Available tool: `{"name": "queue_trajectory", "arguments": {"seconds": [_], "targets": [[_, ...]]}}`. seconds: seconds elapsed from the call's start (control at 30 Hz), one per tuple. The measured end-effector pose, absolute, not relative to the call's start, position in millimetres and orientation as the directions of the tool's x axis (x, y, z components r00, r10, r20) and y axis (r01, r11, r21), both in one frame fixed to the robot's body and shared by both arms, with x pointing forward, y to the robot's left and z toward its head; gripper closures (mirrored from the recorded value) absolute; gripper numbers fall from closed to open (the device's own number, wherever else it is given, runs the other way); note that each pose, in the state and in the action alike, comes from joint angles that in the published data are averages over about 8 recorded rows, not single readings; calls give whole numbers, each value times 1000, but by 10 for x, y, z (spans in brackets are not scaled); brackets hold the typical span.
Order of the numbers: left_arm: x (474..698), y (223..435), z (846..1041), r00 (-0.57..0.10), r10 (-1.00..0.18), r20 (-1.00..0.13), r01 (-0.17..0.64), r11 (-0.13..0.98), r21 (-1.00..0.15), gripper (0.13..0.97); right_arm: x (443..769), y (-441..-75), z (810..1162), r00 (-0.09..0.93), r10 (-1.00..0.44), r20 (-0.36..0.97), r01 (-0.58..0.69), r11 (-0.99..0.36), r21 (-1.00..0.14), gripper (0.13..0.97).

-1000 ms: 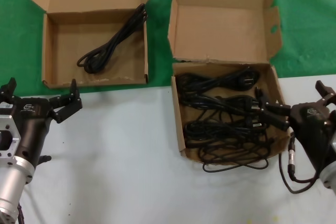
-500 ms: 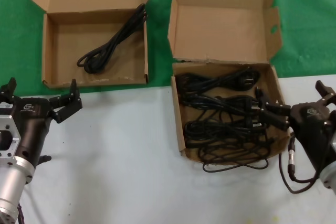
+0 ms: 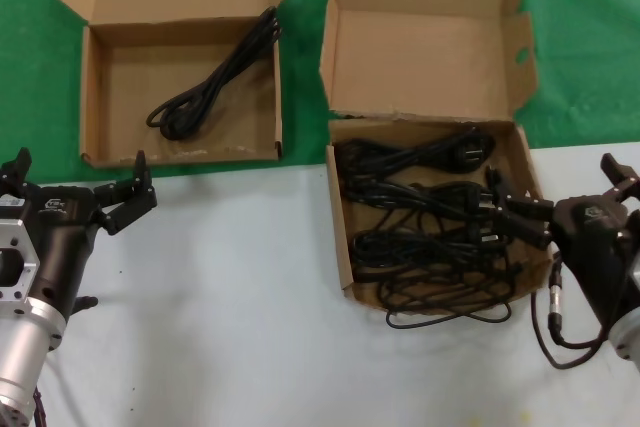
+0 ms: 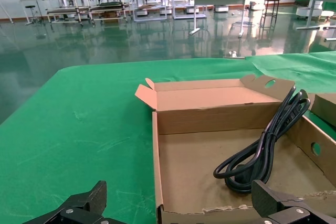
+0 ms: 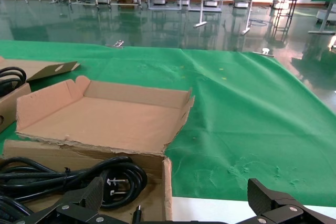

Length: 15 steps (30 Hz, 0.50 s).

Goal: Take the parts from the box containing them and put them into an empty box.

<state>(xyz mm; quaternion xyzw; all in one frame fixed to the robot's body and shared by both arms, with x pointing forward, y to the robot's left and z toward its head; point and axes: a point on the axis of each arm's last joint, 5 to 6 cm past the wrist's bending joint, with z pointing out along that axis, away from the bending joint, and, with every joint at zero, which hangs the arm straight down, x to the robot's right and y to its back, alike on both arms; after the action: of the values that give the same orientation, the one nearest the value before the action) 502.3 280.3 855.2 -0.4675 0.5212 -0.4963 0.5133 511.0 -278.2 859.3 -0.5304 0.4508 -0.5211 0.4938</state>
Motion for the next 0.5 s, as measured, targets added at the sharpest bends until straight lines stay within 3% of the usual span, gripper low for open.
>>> {"name": "queue_trajectory", "arguments": {"seconds": [0.5], "targets": [[5023,2803,8552,-36,-997,-71,22,70,-997,132,5110,-2782,8593,50,-993,108,36,-106,-994,130]]}}
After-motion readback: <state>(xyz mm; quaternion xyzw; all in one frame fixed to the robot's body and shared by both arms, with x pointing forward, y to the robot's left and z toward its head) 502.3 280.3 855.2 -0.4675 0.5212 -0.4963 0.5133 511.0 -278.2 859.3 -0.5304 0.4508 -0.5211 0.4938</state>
